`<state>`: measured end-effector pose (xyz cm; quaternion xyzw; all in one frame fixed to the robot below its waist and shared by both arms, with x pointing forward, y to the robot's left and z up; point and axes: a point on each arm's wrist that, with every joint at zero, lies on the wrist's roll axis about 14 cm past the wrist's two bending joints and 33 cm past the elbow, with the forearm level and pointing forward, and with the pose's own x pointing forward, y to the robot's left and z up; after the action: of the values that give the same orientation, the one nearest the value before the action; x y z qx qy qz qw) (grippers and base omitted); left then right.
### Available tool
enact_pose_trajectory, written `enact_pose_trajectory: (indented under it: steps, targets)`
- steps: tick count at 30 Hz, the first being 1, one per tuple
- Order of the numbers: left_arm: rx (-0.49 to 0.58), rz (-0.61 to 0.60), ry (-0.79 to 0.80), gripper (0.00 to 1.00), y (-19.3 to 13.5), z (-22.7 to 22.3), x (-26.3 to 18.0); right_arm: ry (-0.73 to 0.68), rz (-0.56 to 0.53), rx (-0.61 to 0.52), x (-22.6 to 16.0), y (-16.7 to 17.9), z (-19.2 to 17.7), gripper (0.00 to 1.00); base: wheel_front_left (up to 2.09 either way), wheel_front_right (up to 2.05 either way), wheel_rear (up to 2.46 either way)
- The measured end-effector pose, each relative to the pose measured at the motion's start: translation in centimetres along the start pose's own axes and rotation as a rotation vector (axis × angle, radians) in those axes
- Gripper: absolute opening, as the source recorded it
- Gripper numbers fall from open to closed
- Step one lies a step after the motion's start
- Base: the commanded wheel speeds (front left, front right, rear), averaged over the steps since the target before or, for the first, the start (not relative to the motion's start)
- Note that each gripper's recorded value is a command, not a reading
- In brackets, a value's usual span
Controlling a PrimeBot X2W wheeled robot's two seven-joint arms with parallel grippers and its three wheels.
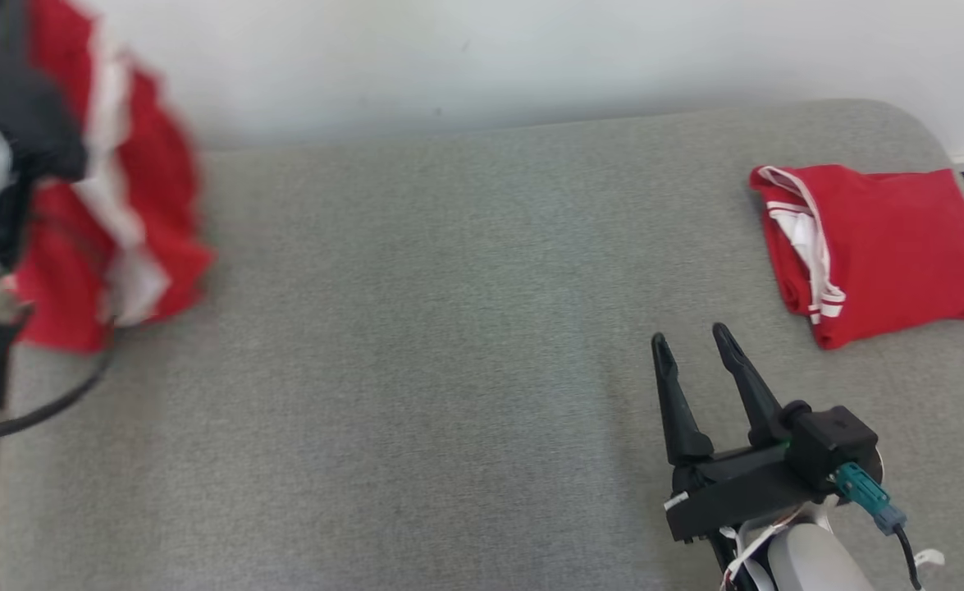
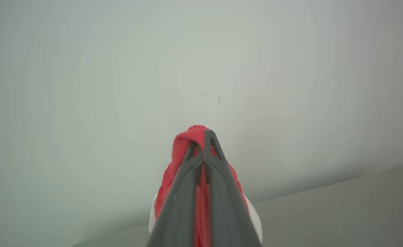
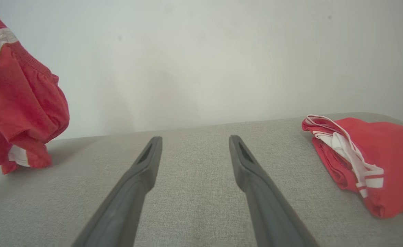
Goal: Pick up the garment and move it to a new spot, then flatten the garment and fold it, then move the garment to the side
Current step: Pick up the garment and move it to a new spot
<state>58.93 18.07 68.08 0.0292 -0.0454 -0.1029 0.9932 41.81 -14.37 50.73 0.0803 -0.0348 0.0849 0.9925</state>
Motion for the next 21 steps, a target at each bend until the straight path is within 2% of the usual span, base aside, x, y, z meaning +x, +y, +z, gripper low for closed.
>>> enact_pose_trajectory:
  steps: [6,7,10,13,16,19,21]
  targets:
    - [0.021,-0.245,-0.135,0.00,-9.7,6.4,0.0,-0.011,-0.067,0.008,-1.6,-1.9,0.6,1.00,0.00,0.00,0.00]
    - [0.008,-0.318,-0.159,0.00,-12.6,7.7,-0.4,-0.018,-0.086,0.009,-2.0,-2.5,0.8,1.00,0.00,0.00,0.00]
    - [-0.041,-0.428,-0.186,0.00,-16.7,9.1,-1.4,-0.027,-0.113,0.010,-2.5,-3.3,1.2,1.00,0.00,0.00,0.00]
    - [-0.040,-0.468,-0.187,0.00,-18.3,9.0,-1.9,-0.031,-0.125,0.010,-2.8,-3.7,1.3,1.00,0.00,0.00,0.00]
    - [-0.067,-0.498,-0.141,0.00,-19.7,6.9,-2.5,-0.030,-0.140,0.011,-3.2,-4.1,1.3,1.00,0.00,0.00,0.00]
    - [-0.189,-0.522,-0.064,0.00,-20.7,3.7,-3.1,-0.027,-0.154,0.010,-3.5,-4.5,1.2,1.00,0.00,0.00,0.00]
    - [-0.213,-0.491,-0.009,0.00,-20.1,0.9,-3.3,-0.023,-0.159,0.010,-3.7,-4.7,1.1,1.00,0.00,0.00,0.00]
